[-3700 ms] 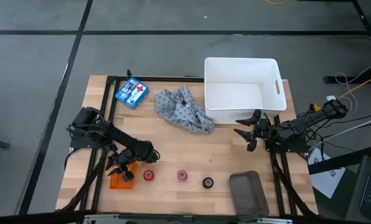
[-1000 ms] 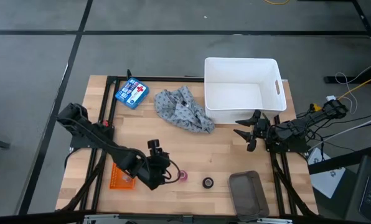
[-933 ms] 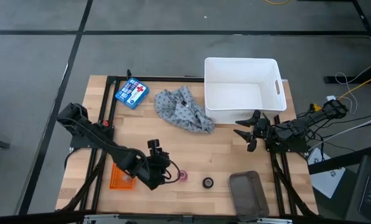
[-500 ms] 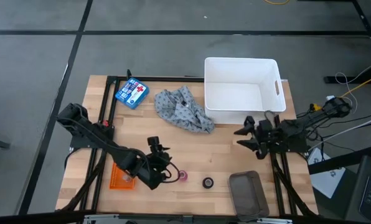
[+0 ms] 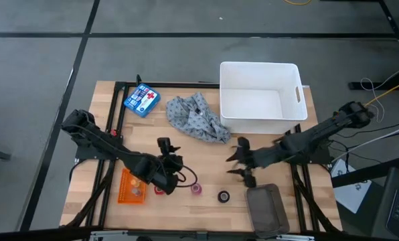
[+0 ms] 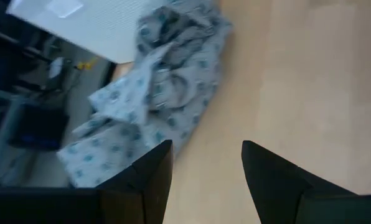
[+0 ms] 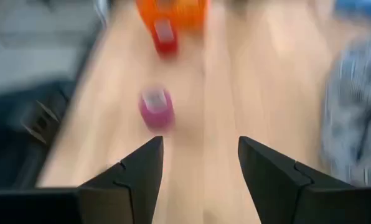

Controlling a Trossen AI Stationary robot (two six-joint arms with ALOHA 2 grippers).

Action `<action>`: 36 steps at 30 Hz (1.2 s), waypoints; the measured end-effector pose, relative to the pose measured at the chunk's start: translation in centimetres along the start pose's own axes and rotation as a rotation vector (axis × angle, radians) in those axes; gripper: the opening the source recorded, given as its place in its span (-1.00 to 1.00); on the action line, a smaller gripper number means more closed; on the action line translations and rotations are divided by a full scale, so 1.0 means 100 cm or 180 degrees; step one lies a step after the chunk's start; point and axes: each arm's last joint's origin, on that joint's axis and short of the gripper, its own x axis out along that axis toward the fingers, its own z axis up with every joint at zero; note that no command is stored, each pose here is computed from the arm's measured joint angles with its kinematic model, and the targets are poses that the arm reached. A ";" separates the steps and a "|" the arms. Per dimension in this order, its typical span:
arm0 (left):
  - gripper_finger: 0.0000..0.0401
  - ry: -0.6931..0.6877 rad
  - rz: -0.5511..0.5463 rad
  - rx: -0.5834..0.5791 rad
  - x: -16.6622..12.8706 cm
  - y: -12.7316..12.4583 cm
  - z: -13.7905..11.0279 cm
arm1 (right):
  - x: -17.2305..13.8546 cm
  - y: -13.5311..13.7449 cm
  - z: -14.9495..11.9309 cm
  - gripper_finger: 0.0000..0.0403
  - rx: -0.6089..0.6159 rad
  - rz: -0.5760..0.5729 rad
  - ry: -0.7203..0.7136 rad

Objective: Pick & place medical supplies in basket/bin
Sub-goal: Put the black bandage into the black bin

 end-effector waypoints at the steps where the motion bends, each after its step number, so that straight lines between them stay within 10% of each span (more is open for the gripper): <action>1: -0.06 -0.0006 0.0061 -0.0001 -0.002 0.002 -0.001 | 0.006 0.003 0.003 0.04 0.0019 -0.0060 0.0211; 16: -0.06 -0.0115 0.0290 -0.0110 -0.027 0.017 -0.010 | 0.083 0.043 -0.013 0.04 0.0718 0.0626 0.1652; 36: -0.06 -0.0285 0.0200 -0.0312 -0.045 0.005 -0.017 | 0.099 0.050 -0.021 0.04 0.1010 0.0221 0.1476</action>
